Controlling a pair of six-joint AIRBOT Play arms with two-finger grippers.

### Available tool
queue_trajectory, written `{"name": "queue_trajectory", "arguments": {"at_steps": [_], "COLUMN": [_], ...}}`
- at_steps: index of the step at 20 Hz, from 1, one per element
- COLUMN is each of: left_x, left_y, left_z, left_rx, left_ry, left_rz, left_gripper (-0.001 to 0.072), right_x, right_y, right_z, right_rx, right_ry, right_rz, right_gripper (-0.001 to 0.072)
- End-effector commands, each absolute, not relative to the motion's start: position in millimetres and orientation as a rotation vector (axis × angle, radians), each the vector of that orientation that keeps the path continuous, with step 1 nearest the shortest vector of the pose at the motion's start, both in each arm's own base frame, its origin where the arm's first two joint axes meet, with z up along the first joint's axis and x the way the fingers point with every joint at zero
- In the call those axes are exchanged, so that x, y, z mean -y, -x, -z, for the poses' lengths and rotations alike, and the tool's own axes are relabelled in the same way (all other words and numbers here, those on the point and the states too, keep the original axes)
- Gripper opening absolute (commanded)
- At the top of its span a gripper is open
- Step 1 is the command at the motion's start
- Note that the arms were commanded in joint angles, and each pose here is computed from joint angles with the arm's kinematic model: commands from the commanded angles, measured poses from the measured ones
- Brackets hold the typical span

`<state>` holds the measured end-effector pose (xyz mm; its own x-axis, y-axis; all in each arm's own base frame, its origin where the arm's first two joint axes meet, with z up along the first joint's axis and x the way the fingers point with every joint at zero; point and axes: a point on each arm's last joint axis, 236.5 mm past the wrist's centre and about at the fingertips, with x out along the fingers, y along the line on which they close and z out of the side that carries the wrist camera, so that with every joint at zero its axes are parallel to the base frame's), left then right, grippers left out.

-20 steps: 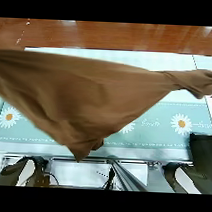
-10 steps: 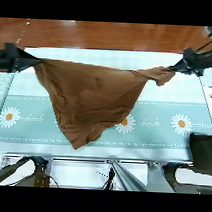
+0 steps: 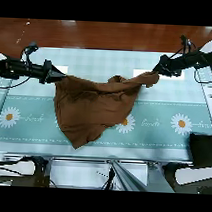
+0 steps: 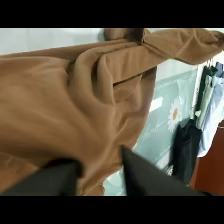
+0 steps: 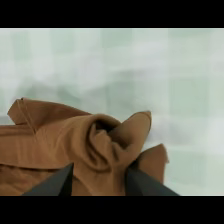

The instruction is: Fold the shirts.

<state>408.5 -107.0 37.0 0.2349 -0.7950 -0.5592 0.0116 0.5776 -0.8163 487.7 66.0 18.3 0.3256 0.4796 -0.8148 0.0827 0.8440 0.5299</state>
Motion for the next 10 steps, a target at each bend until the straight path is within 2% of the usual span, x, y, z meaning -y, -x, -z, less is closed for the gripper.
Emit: {"name": "queue_trajectory", "arguments": {"at_steps": [1, 3, 5, 7, 10], "left_x": [86, 59, 20, -5, 15], "left_y": [-392, -367, -330, -291, -242], "left_z": [-50, -54, -30, -5, 20], "left_rx": [-1.288, -1.361, -1.470, -1.562, -1.630], "left_ry": [0.843, 0.816, 0.658, 0.562, 0.594], "left_rz": [0.678, 0.626, 0.426, 0.253, 0.250], "left_gripper": [0.0394, 0.0389, 0.0384, 0.0386, 0.0401], "right_x": [-55, -33, 4, 4, -47], "right_y": [-466, -425, -394, -388, -381], "right_z": [-34, -42, -34, -29, -23], "right_rx": [-1.265, -1.381, -1.496, -1.481, -1.440], "right_ry": [-0.425, -0.337, -0.194, -0.221, -0.373], "right_rz": [-0.375, -0.384, -0.273, -0.246, -0.412], "right_gripper": [0.0411, 0.0411, 0.0413, 0.0431, 0.0450]}}
